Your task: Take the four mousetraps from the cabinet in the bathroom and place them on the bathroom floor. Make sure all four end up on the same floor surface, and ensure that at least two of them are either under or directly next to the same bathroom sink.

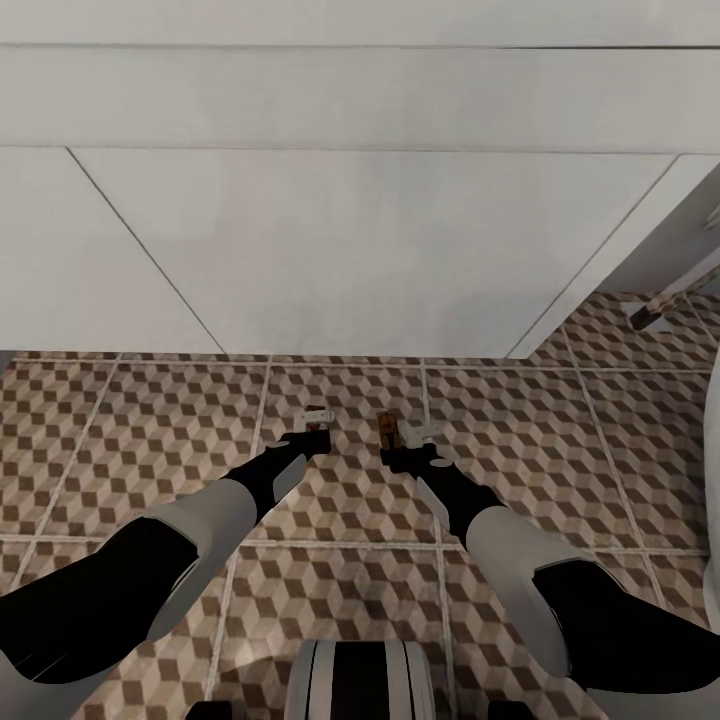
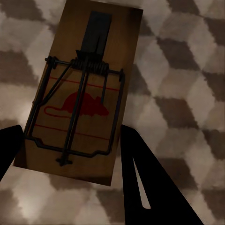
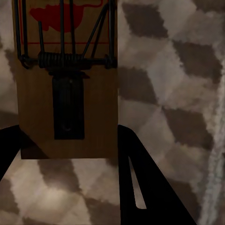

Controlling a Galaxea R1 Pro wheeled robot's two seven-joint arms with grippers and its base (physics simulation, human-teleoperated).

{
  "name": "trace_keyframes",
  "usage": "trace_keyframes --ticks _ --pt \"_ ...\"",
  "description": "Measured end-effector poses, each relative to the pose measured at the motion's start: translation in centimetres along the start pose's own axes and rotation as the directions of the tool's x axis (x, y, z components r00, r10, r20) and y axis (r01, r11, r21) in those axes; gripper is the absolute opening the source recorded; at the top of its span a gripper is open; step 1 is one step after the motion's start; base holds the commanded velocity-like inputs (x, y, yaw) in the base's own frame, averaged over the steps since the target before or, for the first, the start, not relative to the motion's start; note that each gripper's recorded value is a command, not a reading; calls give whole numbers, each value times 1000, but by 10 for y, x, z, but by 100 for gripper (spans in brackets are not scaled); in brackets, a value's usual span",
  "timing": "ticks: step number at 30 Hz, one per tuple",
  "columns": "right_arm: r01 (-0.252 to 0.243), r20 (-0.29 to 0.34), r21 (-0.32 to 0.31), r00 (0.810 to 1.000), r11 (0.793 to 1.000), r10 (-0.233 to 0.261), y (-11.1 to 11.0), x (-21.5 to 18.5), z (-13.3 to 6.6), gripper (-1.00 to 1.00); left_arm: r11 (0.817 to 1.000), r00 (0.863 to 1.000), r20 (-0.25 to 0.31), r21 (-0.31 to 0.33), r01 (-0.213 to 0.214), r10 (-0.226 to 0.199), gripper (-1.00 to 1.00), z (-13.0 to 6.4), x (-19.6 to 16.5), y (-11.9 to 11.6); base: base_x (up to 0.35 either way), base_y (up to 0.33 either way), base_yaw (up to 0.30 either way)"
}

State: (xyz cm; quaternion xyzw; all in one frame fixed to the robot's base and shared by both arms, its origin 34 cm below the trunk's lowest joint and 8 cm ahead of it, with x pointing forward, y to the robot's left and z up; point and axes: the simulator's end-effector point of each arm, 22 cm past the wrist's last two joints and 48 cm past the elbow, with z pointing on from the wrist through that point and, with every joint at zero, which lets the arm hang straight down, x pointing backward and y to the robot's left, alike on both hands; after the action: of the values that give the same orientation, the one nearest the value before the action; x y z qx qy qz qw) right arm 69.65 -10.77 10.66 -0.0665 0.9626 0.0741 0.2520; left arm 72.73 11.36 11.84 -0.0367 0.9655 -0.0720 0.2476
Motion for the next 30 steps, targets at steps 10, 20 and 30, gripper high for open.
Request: trace_keyframes --ticks 10,20,30 --pt "0 0 0 1000 1000 0 0 0 0 -100 1000 1000 1 -6 1 -1 -100 0 0 1 0 0 0" --pt "-1 0 0 1000 1000 1 0 0 0 -100 1000 1000 20 -7 3 -3 -100 0 -4 2 0 0 0" --pt "-1 0 0 1000 1000 1 0 0 0 -100 1000 1000 26 -7 3 -3 -100 0 -6 2 18 0 0"
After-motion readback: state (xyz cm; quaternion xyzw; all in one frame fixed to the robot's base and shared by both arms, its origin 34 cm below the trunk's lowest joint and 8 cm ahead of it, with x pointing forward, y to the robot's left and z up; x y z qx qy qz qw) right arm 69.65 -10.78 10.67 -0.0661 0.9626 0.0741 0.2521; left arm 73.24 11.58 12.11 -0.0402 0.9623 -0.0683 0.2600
